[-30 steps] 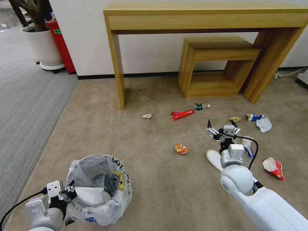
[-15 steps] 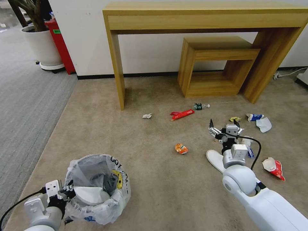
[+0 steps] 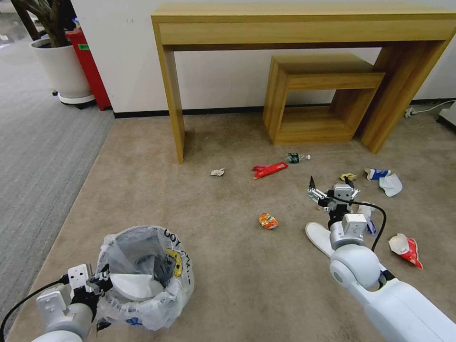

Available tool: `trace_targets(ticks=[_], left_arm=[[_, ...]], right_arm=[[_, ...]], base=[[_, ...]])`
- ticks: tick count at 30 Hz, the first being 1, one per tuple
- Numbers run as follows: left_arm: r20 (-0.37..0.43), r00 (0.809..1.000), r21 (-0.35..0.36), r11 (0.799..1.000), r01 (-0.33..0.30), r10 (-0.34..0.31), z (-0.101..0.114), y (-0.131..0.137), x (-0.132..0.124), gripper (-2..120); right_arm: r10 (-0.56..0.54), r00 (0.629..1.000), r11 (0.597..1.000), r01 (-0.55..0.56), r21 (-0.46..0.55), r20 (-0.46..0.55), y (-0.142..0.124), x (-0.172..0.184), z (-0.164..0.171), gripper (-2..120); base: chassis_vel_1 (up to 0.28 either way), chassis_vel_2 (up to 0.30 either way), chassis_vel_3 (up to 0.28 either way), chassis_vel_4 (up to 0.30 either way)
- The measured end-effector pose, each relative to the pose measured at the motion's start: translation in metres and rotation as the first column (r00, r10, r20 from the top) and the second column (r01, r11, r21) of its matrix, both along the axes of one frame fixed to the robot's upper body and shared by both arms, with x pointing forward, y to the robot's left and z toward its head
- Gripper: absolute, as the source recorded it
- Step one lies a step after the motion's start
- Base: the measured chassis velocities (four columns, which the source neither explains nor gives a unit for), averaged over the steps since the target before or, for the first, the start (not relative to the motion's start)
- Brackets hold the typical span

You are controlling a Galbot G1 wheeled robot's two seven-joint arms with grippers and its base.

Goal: Pick up the trash bin and place the garbage on the floor into it.

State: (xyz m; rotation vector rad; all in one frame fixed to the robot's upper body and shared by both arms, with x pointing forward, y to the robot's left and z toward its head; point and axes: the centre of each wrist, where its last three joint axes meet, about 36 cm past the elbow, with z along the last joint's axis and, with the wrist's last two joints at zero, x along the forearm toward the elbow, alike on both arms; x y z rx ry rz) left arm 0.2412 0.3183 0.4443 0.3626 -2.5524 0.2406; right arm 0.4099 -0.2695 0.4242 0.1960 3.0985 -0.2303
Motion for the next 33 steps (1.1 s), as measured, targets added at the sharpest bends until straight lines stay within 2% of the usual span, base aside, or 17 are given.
trace_targets(ticks=[33], left_arm=[[0.017, 1.000, -0.002, 1.000, -0.005, 0.005, -0.0048, 0.0027, 0.0034, 1]], right_arm=[[0.006, 1.000, 1.000, -0.006, 0.003, -0.006, 0.0057, 0.0035, -0.0072, 99]], base=[[-0.066, 0.063, 0.063, -0.066]])
